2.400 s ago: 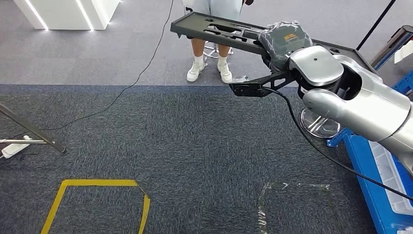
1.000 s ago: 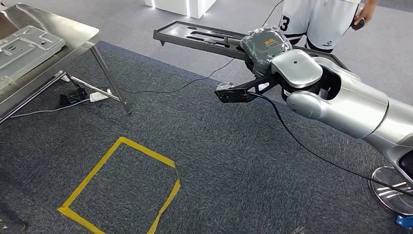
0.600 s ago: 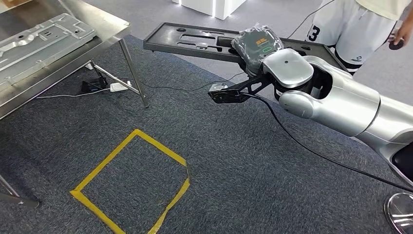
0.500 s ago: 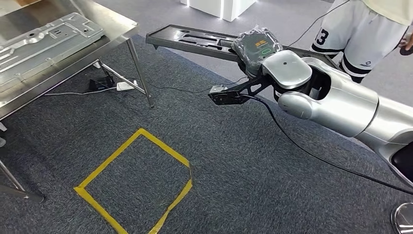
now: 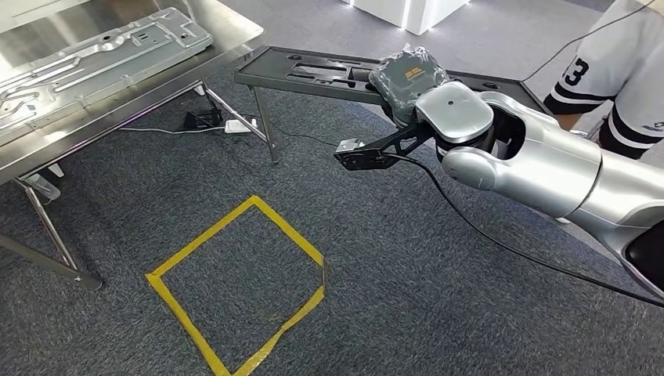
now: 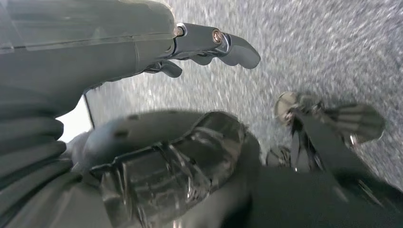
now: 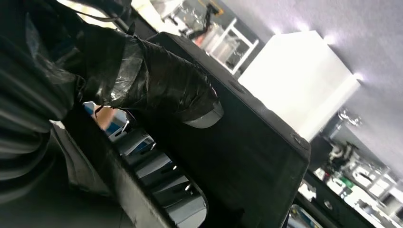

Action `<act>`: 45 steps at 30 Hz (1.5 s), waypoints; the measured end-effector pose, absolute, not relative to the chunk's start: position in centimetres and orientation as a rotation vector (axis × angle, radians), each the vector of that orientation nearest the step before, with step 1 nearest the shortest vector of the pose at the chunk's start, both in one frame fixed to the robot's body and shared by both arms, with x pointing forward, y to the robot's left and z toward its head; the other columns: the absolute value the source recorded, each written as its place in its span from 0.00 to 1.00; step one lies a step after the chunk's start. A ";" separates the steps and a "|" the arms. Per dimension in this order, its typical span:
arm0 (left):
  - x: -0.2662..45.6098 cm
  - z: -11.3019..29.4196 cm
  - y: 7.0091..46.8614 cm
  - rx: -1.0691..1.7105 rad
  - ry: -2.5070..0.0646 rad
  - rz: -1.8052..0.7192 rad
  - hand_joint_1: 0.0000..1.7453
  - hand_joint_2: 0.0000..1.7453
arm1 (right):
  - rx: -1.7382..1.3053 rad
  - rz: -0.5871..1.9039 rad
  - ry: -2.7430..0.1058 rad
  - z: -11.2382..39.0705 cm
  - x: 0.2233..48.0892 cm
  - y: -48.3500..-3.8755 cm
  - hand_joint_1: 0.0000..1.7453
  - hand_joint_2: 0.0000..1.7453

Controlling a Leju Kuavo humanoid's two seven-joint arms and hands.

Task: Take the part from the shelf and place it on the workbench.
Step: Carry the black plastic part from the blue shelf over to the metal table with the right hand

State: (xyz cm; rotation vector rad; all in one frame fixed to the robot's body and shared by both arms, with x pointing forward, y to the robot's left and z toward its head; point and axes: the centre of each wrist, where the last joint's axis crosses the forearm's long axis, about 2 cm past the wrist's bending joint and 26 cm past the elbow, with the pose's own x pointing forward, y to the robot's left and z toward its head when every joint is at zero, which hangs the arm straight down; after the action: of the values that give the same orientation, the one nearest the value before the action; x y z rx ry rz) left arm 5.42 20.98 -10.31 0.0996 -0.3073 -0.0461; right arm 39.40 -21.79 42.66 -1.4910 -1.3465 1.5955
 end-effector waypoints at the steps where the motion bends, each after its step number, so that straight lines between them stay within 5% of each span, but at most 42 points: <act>1: 5.5 -10.3 21.0 0.095 -0.307 -0.035 0.00 1.00 | -1.493 1.594 -1.349 42.8 39.4 -21.8 1.00 1.00; 45: 5.5 -10.2 19.8 -0.072 -0.334 -0.020 0.00 1.00 | -1.480 1.616 -1.363 42.8 39.4 -21.1 1.00 1.00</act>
State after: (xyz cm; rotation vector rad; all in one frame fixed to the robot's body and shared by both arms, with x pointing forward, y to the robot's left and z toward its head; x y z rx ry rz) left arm 5.52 19.81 -10.16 -0.0723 -0.3337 -0.0204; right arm 39.43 -21.05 42.76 -1.4802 -1.3633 1.6157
